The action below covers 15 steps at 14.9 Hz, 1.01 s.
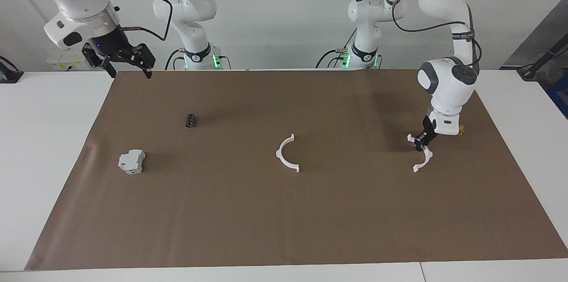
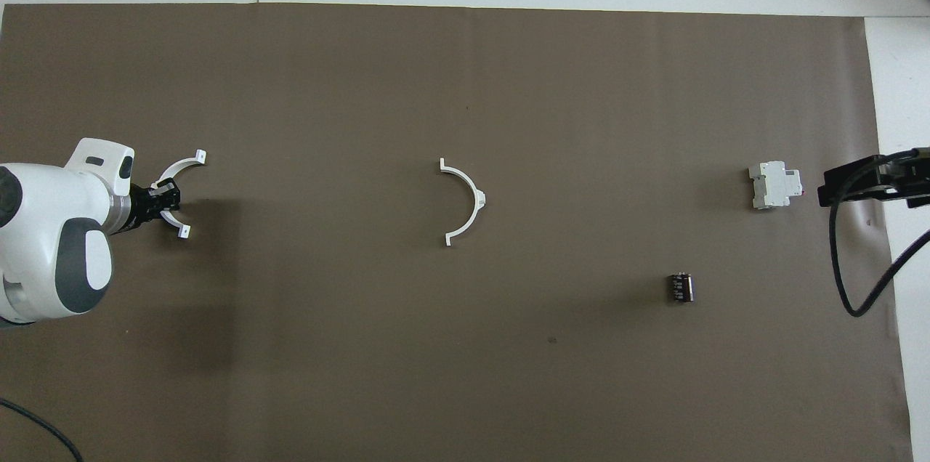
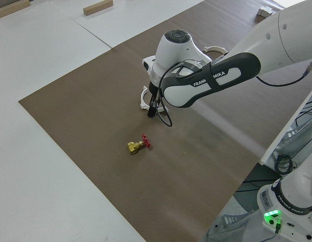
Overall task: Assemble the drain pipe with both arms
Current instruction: 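Grasp the other white clamp half with the left gripper, then carry the clamp half with the left gripper toward the placed half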
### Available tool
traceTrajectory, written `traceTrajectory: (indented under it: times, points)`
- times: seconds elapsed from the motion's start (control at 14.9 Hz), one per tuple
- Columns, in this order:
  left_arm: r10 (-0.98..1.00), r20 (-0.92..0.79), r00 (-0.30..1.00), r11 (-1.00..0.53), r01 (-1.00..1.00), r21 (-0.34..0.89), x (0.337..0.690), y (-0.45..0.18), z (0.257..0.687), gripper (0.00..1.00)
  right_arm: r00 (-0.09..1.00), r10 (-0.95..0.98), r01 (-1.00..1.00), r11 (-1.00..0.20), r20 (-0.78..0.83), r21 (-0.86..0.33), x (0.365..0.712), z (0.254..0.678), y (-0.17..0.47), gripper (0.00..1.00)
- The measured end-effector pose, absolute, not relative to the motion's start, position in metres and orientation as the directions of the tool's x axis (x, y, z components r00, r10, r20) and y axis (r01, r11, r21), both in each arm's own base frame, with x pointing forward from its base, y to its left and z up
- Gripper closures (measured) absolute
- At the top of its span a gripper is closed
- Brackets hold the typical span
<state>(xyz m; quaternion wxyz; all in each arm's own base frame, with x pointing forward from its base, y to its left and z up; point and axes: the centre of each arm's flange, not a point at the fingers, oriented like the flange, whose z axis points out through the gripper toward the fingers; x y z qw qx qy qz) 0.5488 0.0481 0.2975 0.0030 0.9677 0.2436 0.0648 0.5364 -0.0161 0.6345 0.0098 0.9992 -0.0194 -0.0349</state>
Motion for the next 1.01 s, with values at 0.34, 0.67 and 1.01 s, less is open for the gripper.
traceTrajectory:
  times: [0.34, 0.67, 1.01]
  points:
    - [0.437, 0.09, 0.895, -0.899, 0.436, 0.024, 0.562, 0.025, 0.315, 0.93, 0.997, -0.043, -0.041, -0.999, -0.069, 0.021, 0.536, 0.634, -0.018, 0.0]
    - [0.457, 0.064, 0.887, -0.89, 0.456, 0.025, 0.59, -0.062, 0.384, 0.93, 0.997, -0.042, -0.041, -0.999, -0.07, 0.02, 0.536, 0.634, -0.018, 0.0]
    - [0.625, 0.052, 0.779, -0.78, 0.623, 0.057, 0.558, -0.211, 0.39, 0.93, 0.996, -0.049, -0.048, -0.999, -0.07, 0.02, 0.536, 0.634, -0.021, 0.0]
